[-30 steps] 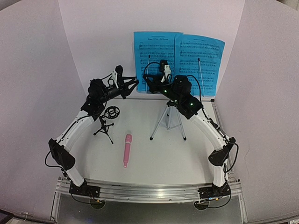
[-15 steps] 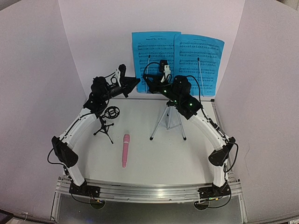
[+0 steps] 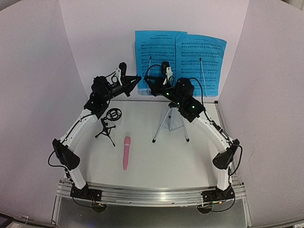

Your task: Pack up the instrument practice props

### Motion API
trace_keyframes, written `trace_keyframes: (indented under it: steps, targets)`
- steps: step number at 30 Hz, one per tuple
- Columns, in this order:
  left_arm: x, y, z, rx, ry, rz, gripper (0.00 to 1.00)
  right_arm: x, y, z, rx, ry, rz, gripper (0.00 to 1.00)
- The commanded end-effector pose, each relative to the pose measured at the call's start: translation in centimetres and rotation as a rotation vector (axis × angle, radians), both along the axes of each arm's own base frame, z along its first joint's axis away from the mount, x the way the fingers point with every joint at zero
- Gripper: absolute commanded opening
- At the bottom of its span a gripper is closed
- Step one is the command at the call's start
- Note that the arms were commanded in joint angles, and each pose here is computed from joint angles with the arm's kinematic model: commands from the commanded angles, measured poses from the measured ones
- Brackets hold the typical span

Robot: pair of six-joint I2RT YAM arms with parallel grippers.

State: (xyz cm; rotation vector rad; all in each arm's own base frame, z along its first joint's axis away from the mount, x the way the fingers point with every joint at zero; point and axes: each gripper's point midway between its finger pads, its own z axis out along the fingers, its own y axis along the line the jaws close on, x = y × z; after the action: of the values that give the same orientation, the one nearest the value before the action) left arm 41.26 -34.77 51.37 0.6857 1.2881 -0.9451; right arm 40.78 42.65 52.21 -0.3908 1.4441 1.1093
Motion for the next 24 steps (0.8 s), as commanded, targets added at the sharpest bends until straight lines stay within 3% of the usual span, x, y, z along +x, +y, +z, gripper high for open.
trace_keyframes:
  steps: [1, 17, 24]
  targets:
    - [-0.6, 1.4, 3.1, -0.043, -0.030, 0.048, 0.00, -2.5, 0.1, 1.8, 0.022, -0.054, 0.080, 0.00]
    - [-1.3, 6.9, 4.5, 0.004, -0.036, 0.135, 0.00, -0.8, -1.8, 1.3, 0.061, 0.008, -0.023, 0.00]
    - [-1.4, 11.8, 4.5, 0.022, 0.002, 0.242, 0.00, -0.5, -2.0, 0.9, 0.061, 0.020, -0.034, 0.00]
